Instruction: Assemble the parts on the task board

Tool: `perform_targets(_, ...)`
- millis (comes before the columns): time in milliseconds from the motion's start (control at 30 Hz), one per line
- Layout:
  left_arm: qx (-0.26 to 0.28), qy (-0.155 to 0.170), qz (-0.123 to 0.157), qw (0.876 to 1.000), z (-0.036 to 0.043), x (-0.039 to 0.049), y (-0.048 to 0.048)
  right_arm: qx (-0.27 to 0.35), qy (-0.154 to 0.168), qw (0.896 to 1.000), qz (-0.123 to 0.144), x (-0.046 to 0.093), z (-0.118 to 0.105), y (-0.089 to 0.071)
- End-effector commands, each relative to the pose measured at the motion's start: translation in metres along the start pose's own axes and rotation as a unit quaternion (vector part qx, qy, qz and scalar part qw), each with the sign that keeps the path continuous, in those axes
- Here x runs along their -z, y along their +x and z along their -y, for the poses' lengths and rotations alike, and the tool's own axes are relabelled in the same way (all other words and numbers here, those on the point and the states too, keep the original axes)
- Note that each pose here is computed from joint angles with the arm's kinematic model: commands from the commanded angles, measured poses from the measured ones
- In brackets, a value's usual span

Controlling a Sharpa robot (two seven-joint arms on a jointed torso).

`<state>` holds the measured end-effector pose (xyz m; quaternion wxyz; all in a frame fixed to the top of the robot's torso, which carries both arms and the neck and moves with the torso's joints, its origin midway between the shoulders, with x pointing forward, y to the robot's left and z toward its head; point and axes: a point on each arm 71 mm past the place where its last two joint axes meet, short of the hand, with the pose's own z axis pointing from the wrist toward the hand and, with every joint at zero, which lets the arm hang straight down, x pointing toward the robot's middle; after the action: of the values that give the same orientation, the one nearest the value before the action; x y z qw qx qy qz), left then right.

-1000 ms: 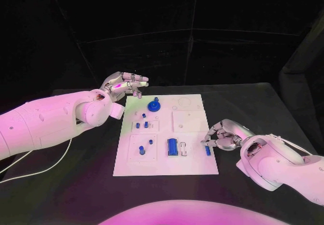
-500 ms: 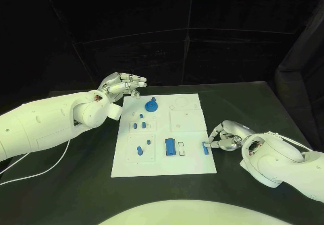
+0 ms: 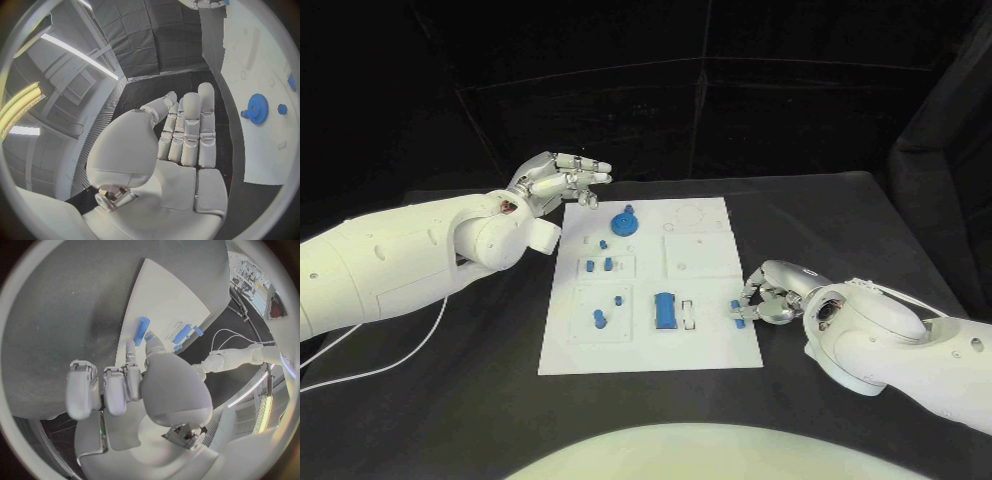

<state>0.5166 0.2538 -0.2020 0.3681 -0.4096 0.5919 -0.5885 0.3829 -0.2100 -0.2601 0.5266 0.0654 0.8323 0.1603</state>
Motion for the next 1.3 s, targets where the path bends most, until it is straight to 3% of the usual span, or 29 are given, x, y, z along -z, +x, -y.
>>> perform_targets(33, 0.003, 0.005, -0.004, 1.000, 0.0017, -0.0001, 0.0003, 0.022, 0.000, 1.000, -0.019, 0.000, -0.002, 0.004)
perform_targets(300, 0.003, 0.004, -0.003, 1.000, 0.0015, 0.0007, -0.0010, 0.051, 0.010, 0.998, -0.039, -0.003, -0.003, 0.009)
perform_targets(767, 0.003, 0.003, -0.002, 1.000, 0.0015, 0.0015, -0.0016, 0.119, 0.000, 0.993, -0.027, -0.007, -0.015, 0.011)
perform_targets(1033, 0.003, 0.004, -0.002, 1.000, 0.0016, 0.0019, -0.0019, 0.030, 0.005, 1.000, -0.008, -0.001, -0.018, 0.008)
perform_targets(1300, 0.003, 0.004, -0.003, 1.000, 0.0016, 0.0016, -0.0013, -0.077, -0.006, 0.997, 0.014, 0.007, -0.025, 0.004)
